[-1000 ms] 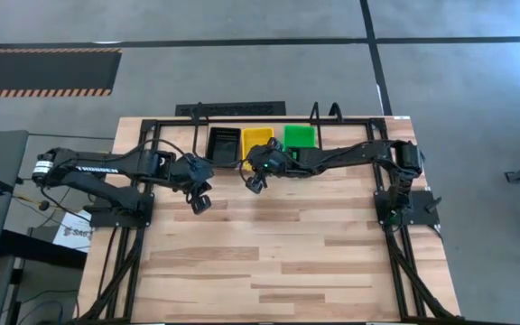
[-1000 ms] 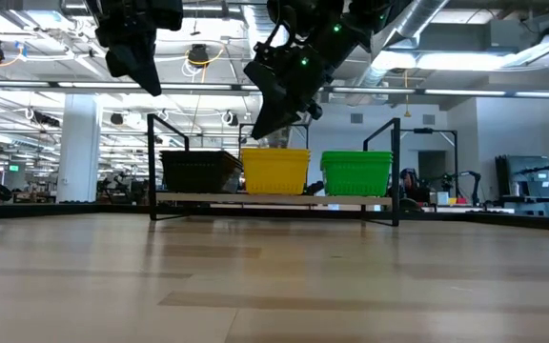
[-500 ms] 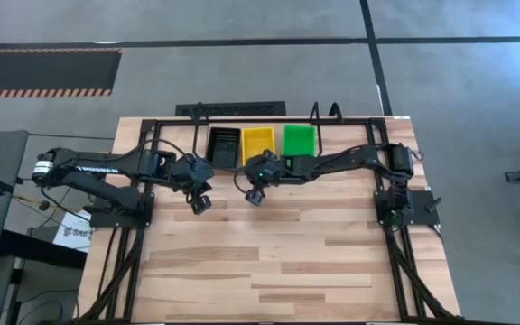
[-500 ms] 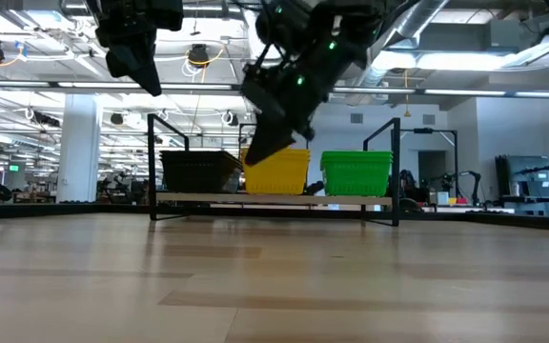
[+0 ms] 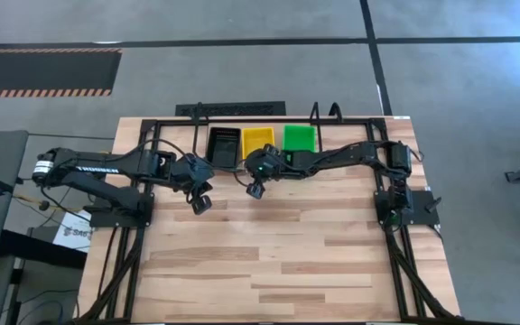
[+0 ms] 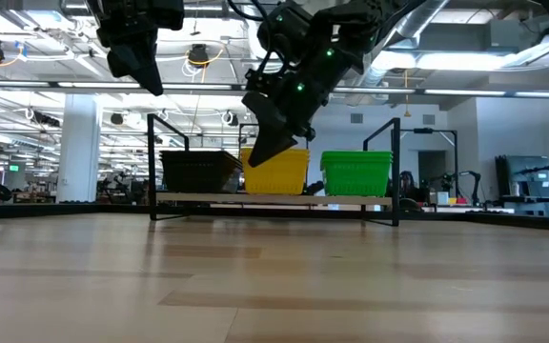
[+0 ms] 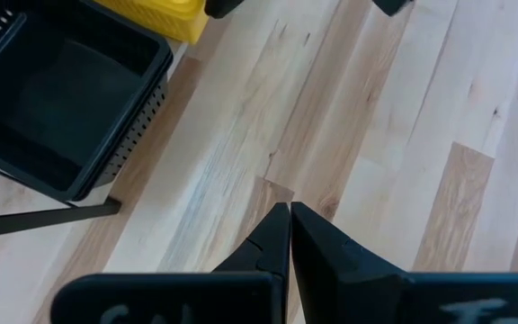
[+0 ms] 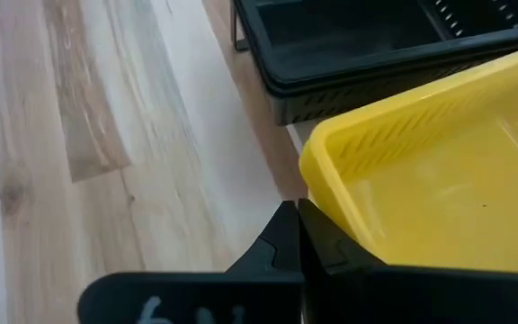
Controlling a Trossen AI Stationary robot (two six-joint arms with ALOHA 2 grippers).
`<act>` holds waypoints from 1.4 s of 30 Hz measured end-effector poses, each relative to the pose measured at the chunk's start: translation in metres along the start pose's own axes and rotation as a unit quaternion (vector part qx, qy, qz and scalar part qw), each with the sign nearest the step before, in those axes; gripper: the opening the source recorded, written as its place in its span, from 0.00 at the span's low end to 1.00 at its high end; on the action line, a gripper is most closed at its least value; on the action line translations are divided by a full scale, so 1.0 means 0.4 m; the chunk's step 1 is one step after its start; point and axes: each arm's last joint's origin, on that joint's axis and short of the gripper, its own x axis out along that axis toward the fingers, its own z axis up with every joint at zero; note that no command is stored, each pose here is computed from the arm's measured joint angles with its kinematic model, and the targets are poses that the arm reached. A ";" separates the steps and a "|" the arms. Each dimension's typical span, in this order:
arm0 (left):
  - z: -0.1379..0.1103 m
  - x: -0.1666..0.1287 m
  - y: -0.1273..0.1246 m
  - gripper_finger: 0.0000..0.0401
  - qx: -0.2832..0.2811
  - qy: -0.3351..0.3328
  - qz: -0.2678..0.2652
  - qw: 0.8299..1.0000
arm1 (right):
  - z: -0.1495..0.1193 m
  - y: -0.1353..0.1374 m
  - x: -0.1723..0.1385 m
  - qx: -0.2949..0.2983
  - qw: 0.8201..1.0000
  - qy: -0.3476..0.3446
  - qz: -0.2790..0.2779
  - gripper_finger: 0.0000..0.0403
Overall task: Stack baskets on shelf by color
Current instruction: Return to Home Position
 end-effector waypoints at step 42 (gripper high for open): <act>0.075 0.215 0.008 0.00 0.115 0.031 0.061 0.991 | 0.084 0.051 -0.547 0.016 0.996 -0.083 0.003 0.00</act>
